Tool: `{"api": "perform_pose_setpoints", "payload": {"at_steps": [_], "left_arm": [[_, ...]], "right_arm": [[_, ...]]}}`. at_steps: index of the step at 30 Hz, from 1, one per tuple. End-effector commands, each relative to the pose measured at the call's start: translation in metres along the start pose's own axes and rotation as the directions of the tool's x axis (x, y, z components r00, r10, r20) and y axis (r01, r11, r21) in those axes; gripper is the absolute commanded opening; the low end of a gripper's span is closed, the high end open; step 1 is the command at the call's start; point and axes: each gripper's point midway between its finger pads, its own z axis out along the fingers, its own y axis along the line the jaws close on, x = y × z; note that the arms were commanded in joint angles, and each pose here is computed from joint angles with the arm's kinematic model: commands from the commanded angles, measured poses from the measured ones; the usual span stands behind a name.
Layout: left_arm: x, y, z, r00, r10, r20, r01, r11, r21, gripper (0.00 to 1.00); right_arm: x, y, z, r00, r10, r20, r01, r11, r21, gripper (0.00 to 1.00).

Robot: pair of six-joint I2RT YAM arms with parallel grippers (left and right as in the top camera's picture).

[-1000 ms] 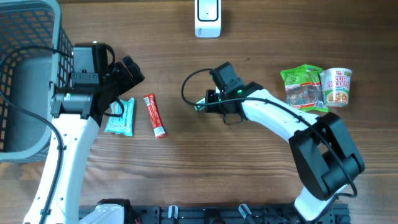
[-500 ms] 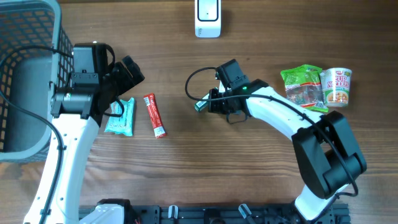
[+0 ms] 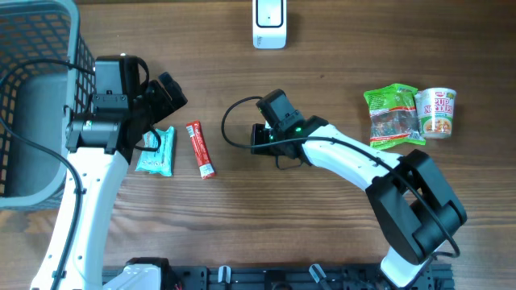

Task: Scan the item barcode

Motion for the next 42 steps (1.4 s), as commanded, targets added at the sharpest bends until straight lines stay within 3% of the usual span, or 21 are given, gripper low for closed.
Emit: {"api": "perform_pose_setpoints", "payload": {"at_steps": [1,9,15,22,27,29,31,33,34,38,42], "left_arm": [[-0.004,-0.002,-0.003,1.0,-0.011,0.011,0.011,1.0,0.011,1.0],[-0.004,-0.002,-0.003,1.0,-0.011,0.011,0.011,1.0,0.011,1.0],[-0.004,-0.002,-0.003,1.0,-0.011,0.011,0.011,1.0,0.011,1.0],[-0.004,-0.002,-0.003,1.0,-0.011,0.011,0.011,1.0,0.011,1.0],[-0.004,-0.002,-0.003,1.0,-0.011,0.011,0.011,1.0,0.011,1.0],[-0.004,-0.002,-0.003,1.0,-0.011,0.011,0.011,1.0,0.011,1.0],[-0.004,-0.002,-0.003,1.0,-0.011,0.011,0.011,1.0,0.011,1.0],[-0.004,-0.002,-0.003,1.0,-0.011,0.011,0.011,1.0,0.011,1.0],[-0.004,-0.002,-0.003,1.0,-0.011,0.011,0.011,1.0,0.011,1.0],[-0.004,-0.002,-0.003,1.0,-0.011,0.011,0.011,1.0,0.011,1.0],[-0.004,-0.002,-0.003,1.0,-0.011,0.011,0.011,1.0,0.011,1.0]], "right_arm": [[-0.002,-0.01,0.006,1.0,0.001,0.019,-0.002,0.999,0.041,0.04],[0.015,-0.01,0.006,0.998,0.015,-0.055,-0.013,0.999,0.029,0.04],[0.0,-0.018,0.006,1.0,0.008,0.019,-0.009,0.997,0.079,0.04],[-0.015,-0.004,0.012,0.997,0.01,0.081,-0.012,1.0,0.016,0.05],[-0.033,0.021,-0.006,0.981,-0.16,0.112,0.171,0.981,-0.091,0.13],[-0.041,0.032,-0.025,0.959,-0.248,0.134,0.265,0.956,-0.126,0.23],[-0.049,0.036,-0.047,0.925,-0.342,0.163,0.364,0.921,-0.134,0.34],[-0.056,0.028,-0.071,0.889,-0.418,0.188,0.44,0.892,-0.1,0.63],[-0.058,0.02,-0.081,0.861,-0.471,0.191,0.49,0.869,-0.069,0.68],[-0.065,-0.027,-0.097,0.732,-0.672,0.114,0.663,0.741,0.11,0.67],[-0.046,-0.047,-0.082,0.535,-0.845,0.011,0.842,0.534,0.075,0.66]]}}
